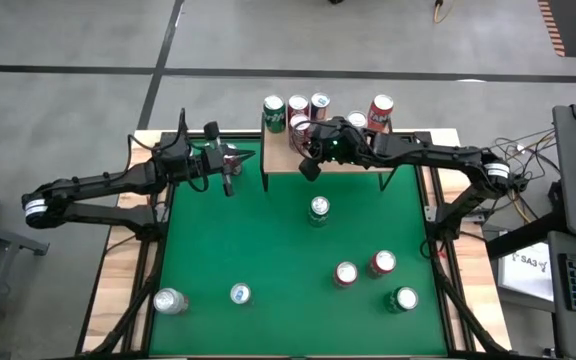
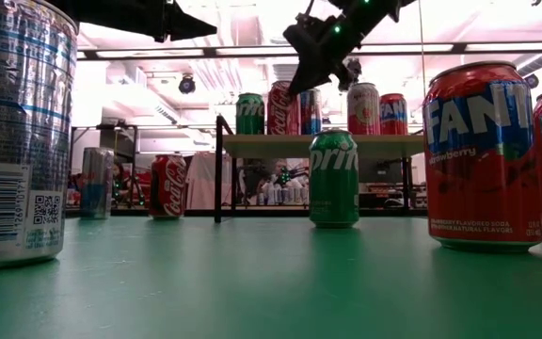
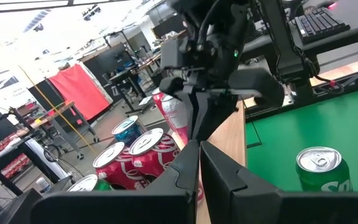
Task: Place canned beverage on shelf
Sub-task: Put the right red soda can aligned with the red soda can on the shelf
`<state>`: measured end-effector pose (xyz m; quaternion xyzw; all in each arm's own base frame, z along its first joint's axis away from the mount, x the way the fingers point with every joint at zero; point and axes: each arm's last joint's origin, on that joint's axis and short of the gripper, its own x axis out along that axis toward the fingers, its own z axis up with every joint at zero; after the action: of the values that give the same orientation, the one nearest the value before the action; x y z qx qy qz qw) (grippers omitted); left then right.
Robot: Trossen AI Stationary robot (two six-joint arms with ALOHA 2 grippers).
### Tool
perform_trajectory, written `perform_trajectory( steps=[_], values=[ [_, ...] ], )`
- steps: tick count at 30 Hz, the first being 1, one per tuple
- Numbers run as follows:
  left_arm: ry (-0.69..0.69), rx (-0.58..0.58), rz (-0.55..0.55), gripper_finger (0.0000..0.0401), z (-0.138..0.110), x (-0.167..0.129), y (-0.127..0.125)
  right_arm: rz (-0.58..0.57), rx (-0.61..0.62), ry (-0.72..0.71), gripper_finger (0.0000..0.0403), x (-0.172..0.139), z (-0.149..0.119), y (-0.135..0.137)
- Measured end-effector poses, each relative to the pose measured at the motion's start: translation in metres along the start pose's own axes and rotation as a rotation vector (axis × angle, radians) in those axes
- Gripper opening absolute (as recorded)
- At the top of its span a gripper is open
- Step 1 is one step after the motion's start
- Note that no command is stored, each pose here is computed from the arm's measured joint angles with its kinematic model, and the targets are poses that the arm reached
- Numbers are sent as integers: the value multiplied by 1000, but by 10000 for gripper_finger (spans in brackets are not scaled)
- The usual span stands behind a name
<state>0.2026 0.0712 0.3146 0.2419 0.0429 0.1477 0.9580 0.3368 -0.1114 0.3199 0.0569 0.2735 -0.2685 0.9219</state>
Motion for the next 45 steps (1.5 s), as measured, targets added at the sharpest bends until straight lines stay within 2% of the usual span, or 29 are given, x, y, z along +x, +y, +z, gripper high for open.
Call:
perform_trajectory(
  steps=[9,16,28,34,45],
  values=[
    [0,-19,0,0,0,0,0,70,-107,32,9,-30,4,24],
    [-1,-73,0,0,0,0,0,110,-147,64,9,-60,1,31],
    [26,-315,-22,0,-2,0,-4,160,-176,115,9,-95,-8,39],
    [10,-370,-71,0,3,0,-13,183,-187,167,9,-103,-16,48],
    [-57,-403,-204,0,20,-3,-40,237,-171,234,9,-114,-31,70]
  ],
)
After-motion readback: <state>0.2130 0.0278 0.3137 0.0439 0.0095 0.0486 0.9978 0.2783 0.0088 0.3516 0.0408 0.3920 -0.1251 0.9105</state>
